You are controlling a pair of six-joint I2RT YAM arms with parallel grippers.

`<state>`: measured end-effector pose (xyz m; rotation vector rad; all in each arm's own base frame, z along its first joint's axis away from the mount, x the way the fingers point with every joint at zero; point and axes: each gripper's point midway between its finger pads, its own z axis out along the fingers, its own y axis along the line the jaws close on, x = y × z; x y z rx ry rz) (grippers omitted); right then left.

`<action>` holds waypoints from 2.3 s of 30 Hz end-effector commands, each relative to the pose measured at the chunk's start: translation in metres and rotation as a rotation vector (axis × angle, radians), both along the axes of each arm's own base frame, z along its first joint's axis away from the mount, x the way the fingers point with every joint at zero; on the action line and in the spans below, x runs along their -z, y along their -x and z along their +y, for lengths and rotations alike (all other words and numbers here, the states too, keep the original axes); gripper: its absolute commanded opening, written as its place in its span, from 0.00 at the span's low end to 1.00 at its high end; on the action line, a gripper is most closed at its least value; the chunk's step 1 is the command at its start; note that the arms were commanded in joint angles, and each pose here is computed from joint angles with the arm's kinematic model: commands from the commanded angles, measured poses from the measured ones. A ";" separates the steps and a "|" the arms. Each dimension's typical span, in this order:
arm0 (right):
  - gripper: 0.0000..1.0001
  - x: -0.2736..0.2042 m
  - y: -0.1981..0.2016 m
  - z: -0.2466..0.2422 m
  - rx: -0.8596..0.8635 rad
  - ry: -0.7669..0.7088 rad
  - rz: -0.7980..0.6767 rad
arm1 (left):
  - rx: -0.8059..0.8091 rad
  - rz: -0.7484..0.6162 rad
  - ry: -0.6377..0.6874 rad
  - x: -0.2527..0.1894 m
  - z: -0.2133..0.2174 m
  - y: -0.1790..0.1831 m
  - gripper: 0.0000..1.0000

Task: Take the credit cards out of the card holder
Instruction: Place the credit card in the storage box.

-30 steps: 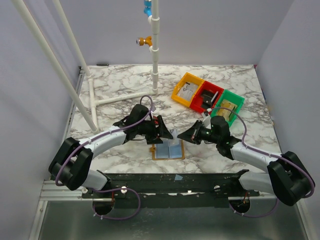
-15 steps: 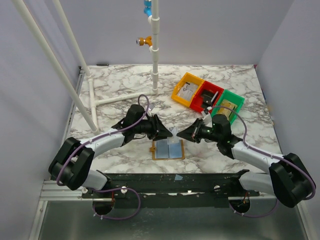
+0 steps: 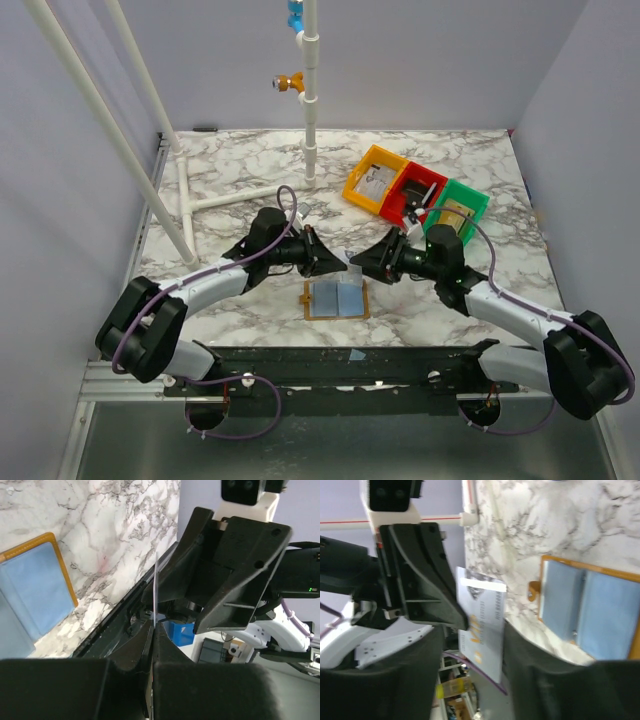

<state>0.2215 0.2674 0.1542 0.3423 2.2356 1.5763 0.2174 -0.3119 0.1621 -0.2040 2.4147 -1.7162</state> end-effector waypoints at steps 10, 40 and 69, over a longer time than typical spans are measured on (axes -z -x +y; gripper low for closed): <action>0.50 -0.071 -0.003 0.019 -0.078 -0.192 -0.142 | 0.035 -0.041 0.193 -0.046 -0.001 0.007 0.00; 0.01 -0.075 -0.036 0.019 -0.017 -0.019 -0.206 | -0.133 -0.182 -0.204 -0.022 0.052 0.001 0.99; 0.01 -0.011 -0.279 -0.053 0.437 0.594 -0.155 | -0.203 -0.376 -0.409 -0.057 0.109 0.025 0.99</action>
